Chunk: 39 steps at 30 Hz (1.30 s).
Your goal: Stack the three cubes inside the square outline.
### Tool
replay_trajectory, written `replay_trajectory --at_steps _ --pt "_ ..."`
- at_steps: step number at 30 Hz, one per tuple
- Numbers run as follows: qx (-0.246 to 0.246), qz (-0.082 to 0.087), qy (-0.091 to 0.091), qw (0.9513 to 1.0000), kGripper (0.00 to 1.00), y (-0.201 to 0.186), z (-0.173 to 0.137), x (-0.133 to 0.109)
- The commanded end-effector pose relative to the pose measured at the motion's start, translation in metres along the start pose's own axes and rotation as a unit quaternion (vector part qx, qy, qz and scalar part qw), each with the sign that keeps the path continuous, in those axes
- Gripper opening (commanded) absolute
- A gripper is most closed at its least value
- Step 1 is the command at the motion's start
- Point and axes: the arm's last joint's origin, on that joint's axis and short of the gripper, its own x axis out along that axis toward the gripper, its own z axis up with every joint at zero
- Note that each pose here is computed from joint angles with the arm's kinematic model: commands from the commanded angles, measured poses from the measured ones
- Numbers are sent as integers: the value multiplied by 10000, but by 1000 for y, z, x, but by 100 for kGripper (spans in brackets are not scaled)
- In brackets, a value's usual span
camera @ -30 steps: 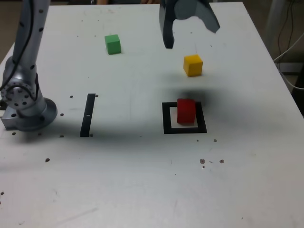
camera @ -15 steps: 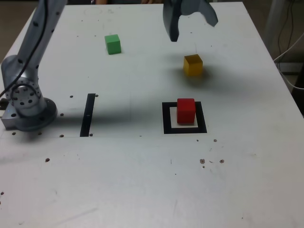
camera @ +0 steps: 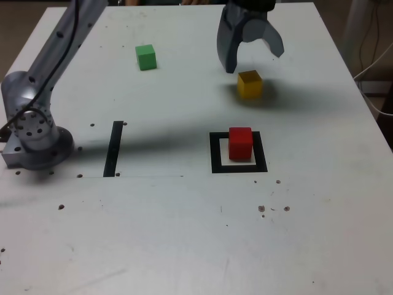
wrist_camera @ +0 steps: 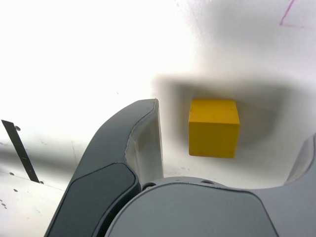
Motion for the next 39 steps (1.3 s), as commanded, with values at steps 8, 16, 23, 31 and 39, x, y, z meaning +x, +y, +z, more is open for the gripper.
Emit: replay_trajectory --at_steps 8,16,23,31,39 --pt "59 -256 387 9989 98 -5 16 30" --pt "5 -284 548 9981 85 -8 17 38" --pt "-39 -221 639 9977 58 -15 19 42" --pt "30 -122 632 9979 36 -23 23 43" --pt "54 -117 625 9980 36 -26 24 44"
